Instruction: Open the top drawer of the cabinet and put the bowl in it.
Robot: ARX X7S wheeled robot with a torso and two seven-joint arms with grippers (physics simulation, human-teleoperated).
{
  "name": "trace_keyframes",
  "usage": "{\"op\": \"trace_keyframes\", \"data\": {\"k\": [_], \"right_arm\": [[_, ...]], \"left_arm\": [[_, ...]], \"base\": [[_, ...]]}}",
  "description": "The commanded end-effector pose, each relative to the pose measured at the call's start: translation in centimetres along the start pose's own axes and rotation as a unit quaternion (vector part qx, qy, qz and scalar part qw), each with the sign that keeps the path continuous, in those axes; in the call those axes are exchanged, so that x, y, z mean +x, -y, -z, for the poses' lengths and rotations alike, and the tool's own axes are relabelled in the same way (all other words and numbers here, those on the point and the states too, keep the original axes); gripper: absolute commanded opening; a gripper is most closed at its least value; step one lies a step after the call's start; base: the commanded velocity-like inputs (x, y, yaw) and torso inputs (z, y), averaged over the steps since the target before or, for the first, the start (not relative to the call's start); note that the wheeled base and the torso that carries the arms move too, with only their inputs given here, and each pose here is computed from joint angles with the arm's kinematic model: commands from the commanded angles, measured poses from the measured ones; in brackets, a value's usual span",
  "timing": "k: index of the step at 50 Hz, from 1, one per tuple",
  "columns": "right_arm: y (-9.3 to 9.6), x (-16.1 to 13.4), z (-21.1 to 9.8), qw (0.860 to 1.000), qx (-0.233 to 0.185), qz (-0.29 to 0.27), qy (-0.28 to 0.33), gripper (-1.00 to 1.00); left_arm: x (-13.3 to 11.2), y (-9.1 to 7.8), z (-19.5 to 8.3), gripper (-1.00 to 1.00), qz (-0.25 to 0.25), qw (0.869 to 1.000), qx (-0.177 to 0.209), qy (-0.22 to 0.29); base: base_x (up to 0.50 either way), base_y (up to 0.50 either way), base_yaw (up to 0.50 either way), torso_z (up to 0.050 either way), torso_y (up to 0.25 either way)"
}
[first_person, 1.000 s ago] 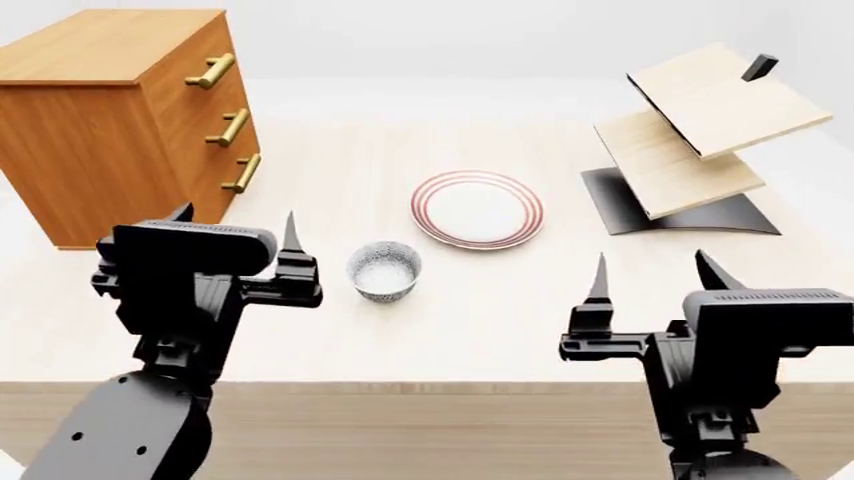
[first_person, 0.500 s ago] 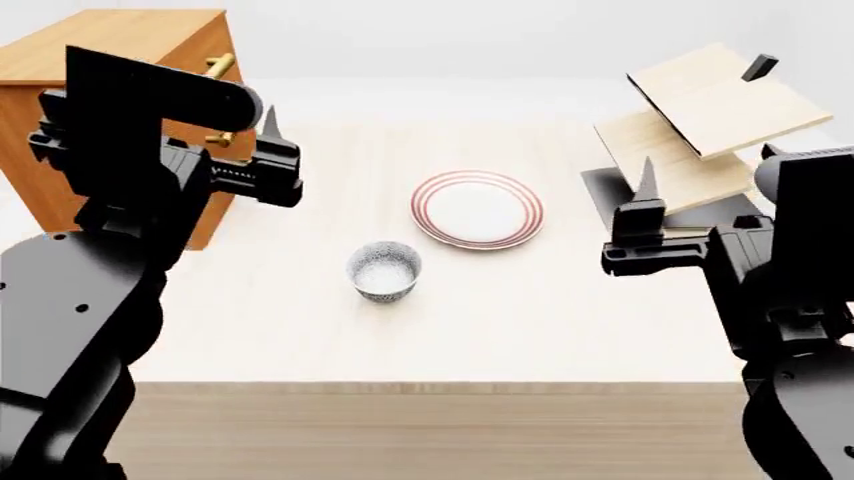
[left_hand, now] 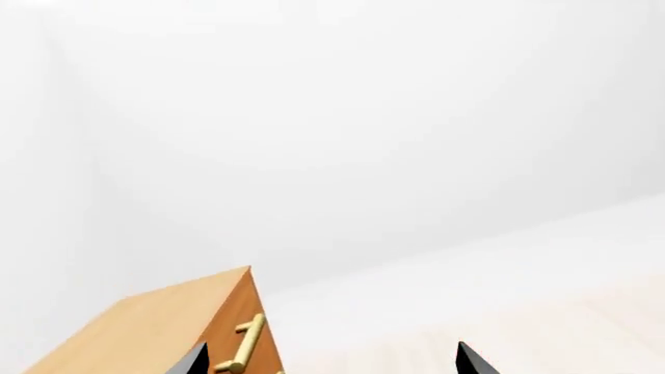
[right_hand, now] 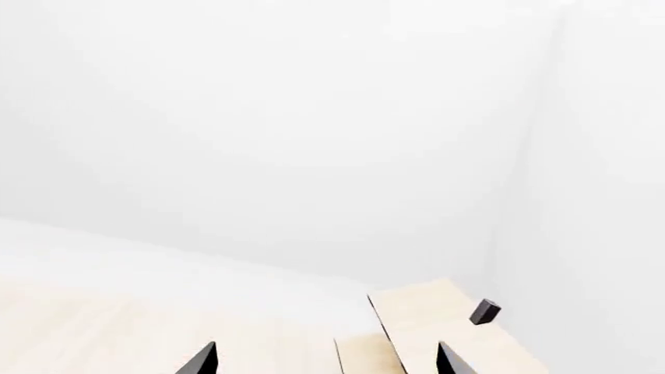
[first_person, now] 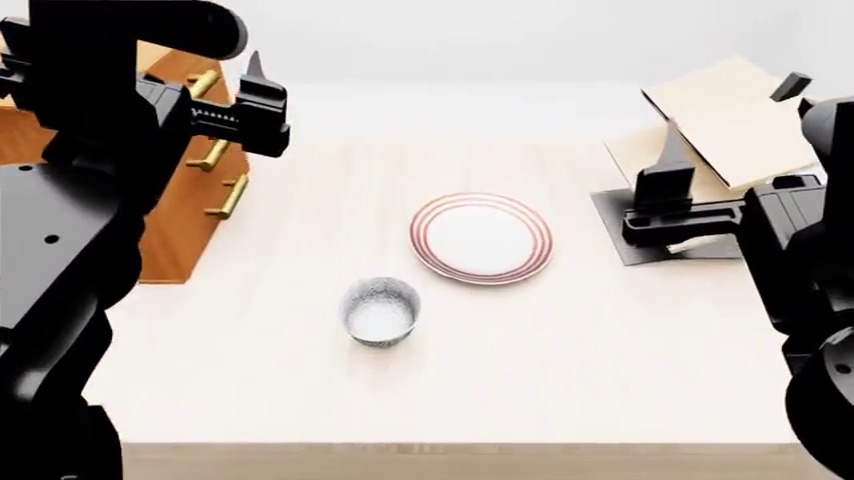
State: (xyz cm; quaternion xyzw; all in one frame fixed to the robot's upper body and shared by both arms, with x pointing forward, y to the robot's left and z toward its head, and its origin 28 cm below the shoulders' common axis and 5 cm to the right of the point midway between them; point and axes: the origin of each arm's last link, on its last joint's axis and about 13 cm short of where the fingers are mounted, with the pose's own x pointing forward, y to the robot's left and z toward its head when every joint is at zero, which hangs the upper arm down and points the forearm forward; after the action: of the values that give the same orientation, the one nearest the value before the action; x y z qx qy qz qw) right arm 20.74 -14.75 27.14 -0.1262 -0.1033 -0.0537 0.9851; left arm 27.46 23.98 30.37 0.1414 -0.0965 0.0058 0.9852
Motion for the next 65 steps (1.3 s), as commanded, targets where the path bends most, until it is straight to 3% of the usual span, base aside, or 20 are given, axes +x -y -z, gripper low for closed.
{"op": "trace_keyframes", "data": {"k": [1,46,57,65], "right_arm": [[0.3,0.0,-0.4,1.0,0.0,0.006,0.004,1.0],[0.2,0.7,0.7,1.0,-0.001,0.007,-0.008,1.0],[-0.1,0.6,1.3,1.0,0.001,0.0,-0.016,1.0],[-0.2,0.7,1.8,1.0,0.001,0.001,-0.019,1.0]], "left_arm": [[0.4,-0.1,-0.5,1.0,-0.001,1.0,0.001,0.002],[1.4,-0.2,0.6,1.0,-0.006,1.0,0.013,-0.014],[2.5,-0.4,1.2,1.0,-0.002,0.994,0.109,-0.022],[3.3,-0.7,2.7,1.0,-0.013,0.972,0.231,-0.05]], "base": [[0.45,0.0,0.0,0.0,0.0],[0.4,0.0,0.0,0.0,0.001],[0.0,0.0,0.0,0.0,0.0],[0.0,0.0,0.0,0.0,0.0]]}}
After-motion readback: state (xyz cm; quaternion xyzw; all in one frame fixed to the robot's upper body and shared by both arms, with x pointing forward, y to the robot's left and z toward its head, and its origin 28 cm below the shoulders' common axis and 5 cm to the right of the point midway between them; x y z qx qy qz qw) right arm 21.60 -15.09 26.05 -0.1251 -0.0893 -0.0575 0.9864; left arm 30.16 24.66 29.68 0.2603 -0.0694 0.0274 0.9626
